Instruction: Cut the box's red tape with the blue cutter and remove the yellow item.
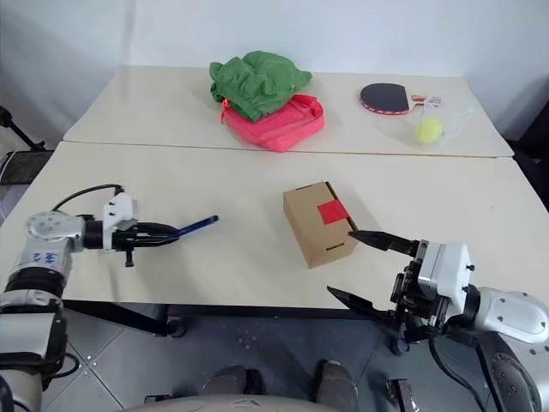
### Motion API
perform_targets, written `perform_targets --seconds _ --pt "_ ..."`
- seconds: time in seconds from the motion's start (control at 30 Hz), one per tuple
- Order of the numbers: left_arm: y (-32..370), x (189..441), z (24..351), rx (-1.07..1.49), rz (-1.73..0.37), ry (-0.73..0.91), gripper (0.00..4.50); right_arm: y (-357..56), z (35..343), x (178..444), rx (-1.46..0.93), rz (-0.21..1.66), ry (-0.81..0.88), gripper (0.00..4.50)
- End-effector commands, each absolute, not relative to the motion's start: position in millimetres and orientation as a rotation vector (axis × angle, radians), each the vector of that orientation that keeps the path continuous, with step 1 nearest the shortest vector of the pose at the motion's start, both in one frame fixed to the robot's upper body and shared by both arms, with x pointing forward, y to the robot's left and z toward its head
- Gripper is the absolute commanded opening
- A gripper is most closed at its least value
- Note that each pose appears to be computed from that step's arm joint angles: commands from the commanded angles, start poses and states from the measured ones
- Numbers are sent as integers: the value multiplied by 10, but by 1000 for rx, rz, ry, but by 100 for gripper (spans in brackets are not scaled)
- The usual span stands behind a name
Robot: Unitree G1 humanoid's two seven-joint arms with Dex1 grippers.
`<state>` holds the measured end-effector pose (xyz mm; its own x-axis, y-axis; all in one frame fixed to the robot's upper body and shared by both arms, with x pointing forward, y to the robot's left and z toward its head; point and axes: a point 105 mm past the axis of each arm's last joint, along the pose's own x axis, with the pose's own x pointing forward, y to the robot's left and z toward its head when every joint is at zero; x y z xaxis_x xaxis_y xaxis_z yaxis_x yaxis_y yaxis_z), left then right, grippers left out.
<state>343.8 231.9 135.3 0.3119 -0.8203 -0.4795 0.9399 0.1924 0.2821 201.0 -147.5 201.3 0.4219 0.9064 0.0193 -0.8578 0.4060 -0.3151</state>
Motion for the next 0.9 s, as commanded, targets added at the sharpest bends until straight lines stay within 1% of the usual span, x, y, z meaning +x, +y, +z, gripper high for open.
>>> perform_targets --seconds 0.03,0.07,0.1,0.17,0.27,0.37,0.4,0.5,0.63,0.67,0.8,0.9 --pt "1986 3196 1521 747 -1513 260 46 -1333 2023 1924 -244 1163 -127 450" --pt "1851 3109 1502 791 -1586 284 46 -1344 1897 1956 -242 1119 -1 450" --pt "1729 3041 1493 811 -1633 294 46 -1350 1802 1959 -258 1097 81 450" --pt "1404 2955 1496 785 -1663 293 46 -1261 1714 1857 -250 1156 144 450" --pt "984 2801 1415 758 -1707 329 46 -1231 1593 1806 -246 1158 195 389" --pt "742 2746 1255 783 -1689 388 46 -1256 1452 1850 -313 1122 239 289" --pt "662 2762 1217 795 -1666 394 46 -1260 1420 1878 -331 1105 247 264" --pt "453 2783 1150 791 -1612 403 46 -1294 1340 1968 -377 1055 269 158" --pt "291 2823 1074 792 -1542 422 46 -1387 1222 2104 -441 952 300 14" --pt "254 2829 1076 775 -1529 420 46 -1389 1212 2132 -458 951 296 3" --pt "212 2840 1053 762 -1496 436 46 -1450 1234 2325 -489 909 276 3" --pt "204 2853 1021 779 -1477 446 46 -1501 1217 2403 -543 919 281 3"
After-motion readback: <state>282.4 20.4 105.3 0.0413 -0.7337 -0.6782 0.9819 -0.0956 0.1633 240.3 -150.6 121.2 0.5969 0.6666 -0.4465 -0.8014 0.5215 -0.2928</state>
